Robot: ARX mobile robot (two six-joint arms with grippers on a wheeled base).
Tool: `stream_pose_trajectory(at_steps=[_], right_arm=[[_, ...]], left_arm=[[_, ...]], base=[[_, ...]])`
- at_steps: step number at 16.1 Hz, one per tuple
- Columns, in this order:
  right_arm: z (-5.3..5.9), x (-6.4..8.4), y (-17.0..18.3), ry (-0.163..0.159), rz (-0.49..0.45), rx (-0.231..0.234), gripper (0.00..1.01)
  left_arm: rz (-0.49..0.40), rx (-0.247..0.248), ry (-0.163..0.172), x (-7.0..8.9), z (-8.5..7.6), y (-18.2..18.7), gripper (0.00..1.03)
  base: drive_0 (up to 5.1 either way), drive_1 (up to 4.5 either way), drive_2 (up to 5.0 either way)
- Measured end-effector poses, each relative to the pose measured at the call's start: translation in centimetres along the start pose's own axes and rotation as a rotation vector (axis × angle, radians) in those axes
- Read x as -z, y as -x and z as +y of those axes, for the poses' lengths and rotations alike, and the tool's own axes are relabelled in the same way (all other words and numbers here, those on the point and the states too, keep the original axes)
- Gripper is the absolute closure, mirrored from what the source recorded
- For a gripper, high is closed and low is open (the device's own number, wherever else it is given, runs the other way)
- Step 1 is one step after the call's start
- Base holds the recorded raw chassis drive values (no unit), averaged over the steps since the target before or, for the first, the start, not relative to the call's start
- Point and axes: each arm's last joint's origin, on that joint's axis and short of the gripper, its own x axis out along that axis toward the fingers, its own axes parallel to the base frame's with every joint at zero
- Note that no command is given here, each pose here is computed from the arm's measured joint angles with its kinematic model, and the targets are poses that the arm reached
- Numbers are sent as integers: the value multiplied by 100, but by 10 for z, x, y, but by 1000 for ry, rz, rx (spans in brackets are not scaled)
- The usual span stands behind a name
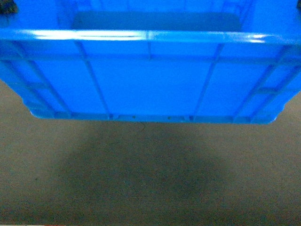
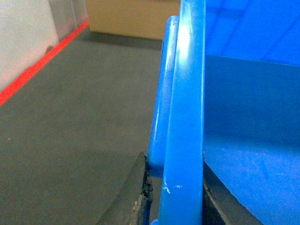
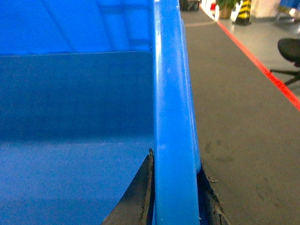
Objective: Place box next to blue box on left shelf
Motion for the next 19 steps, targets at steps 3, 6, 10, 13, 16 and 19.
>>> stream_pose_trajectory(at_steps=[3, 6, 10, 13, 16, 19], right_arm=[[2, 1, 12, 28, -85, 8, 83], [-1, 11, 15, 61, -104, 31, 83], [-1, 10, 16, 67, -114, 37, 83], [-1, 10, 16, 71, -114, 36, 83], [1, 10, 16, 72, -114, 33, 83], [1, 10, 16, 73, -114, 36, 83]], left_arm=[[-74, 4, 13, 3, -1, 12, 86], [-59, -4, 1, 17, -3, 15, 87], [-75, -1, -1, 14, -4, 17, 87], [-75, -3, -3, 14, -4, 17, 87], [-75, -6, -3, 14, -4, 17, 87], [-75, -5, -3, 14, -4, 17, 87]], base=[[0, 0, 0], [0, 0, 0], [0, 0, 0], [0, 0, 0], [0, 0, 0], [0, 0, 0]])
